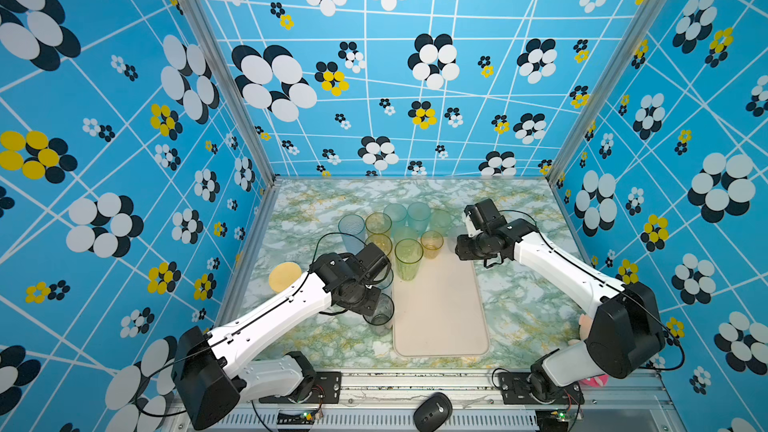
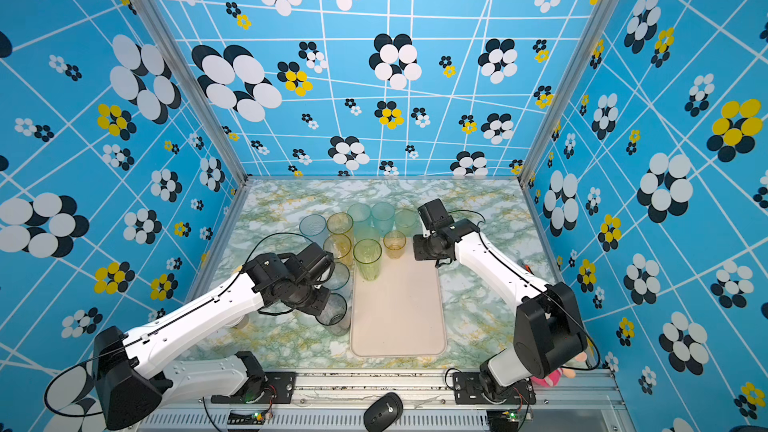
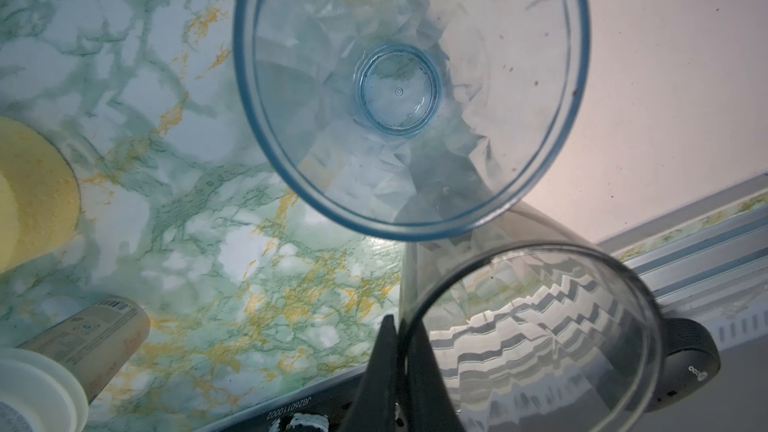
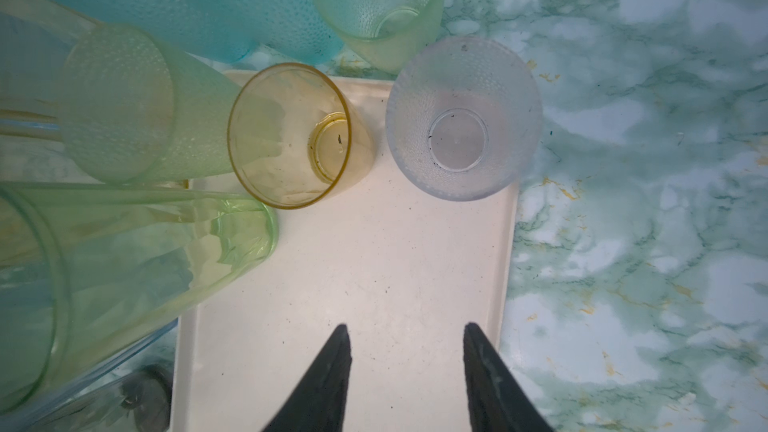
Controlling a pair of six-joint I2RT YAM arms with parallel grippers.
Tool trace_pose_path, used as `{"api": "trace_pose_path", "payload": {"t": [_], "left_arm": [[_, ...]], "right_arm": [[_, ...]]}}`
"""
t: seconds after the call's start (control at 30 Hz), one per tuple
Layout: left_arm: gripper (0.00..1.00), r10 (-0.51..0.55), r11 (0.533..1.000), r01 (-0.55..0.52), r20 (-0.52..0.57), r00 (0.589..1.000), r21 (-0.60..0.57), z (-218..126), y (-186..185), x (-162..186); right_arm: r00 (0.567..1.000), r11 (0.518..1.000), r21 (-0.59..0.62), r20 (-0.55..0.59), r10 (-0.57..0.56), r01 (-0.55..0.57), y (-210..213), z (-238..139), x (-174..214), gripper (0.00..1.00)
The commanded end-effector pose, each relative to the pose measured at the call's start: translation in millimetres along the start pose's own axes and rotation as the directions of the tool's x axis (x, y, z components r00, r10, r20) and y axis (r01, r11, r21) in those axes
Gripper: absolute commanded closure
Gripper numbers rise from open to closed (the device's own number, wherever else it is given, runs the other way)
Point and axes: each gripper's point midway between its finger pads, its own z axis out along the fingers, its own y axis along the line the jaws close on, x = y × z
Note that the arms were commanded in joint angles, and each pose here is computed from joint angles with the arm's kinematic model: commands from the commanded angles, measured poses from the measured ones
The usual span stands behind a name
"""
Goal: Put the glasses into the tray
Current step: 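Lower the left gripper onto the dark grey glass rim and close, then lift the dark grey glass and carry it over the tray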
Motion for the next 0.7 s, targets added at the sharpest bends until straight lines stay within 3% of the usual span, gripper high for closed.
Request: {"api": "trace_pose_path", "payload": {"t": [0.0, 0.37, 0.67], "left_arm": [[0.94, 0.037, 0.999, -0.037, -0.01, 0.999, 0.001, -14.4, -2.2, 2.6], [0.94, 0.171, 0.983, -0.173, 0.042, 0.984, 0.063, -56.3, -33.9, -14.2], [0.94, 0.301, 0.952, -0.304, 0.063, 0.951, 0.038, -61.1, -53.8, -52.7]], "right_arm": [[1.0, 1.0, 0.001, 0.022, -0.01, 0.01, 1.2, -4.9, -3.1, 0.53], [0.999, 1.0, 0.009, 0.035, -0.01, 0.01, -1.0, -11.5, -2.5, 0.53], [0.999, 1.0, 0.015, 0.037, -0.013, 0.013, -2.0, -15.0, -4.1, 0.53]]}}
